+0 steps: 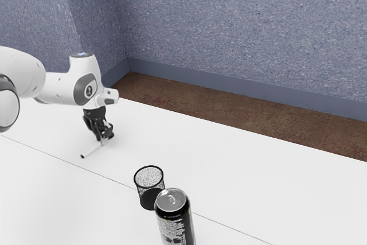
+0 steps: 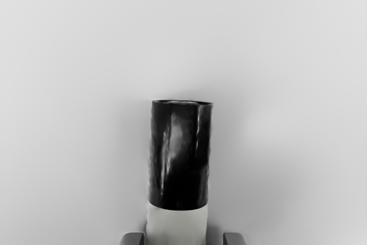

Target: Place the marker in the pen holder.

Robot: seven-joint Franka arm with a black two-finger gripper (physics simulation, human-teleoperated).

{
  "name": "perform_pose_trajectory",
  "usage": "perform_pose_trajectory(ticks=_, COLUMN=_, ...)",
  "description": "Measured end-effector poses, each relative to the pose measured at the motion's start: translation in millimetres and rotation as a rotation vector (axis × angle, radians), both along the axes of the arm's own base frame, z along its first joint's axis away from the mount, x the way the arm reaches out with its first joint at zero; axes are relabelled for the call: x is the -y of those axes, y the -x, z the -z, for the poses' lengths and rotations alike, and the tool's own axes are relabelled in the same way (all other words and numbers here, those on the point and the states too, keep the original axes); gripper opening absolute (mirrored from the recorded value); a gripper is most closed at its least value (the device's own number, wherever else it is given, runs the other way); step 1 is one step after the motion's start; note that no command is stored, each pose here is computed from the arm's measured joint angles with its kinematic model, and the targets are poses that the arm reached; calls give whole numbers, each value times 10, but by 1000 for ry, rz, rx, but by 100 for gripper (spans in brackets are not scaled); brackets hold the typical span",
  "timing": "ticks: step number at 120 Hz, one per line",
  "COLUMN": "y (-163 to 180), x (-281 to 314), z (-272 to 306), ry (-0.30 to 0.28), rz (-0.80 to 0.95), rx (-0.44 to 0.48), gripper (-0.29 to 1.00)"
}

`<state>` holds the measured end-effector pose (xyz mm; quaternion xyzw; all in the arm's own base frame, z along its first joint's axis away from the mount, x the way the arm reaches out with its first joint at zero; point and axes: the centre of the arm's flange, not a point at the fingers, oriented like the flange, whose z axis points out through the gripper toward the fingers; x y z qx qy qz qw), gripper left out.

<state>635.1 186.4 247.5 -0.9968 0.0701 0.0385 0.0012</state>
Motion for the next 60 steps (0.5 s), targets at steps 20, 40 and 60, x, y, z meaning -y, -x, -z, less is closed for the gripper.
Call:
perform_pose_trajectory(ticks=20, y=0, x=3, z=15, ry=4, rz=3, rx=-1, gripper=3)
perform_pose_trajectory(ticks=40, y=-29, x=45, z=-134, ry=-6, rz=10, rx=18, gripper=-5)
perform_pose_trajectory(ticks=60, y=-8, x=416, z=-996, ry=-8, rz=46, rx=83, gripper=-8)
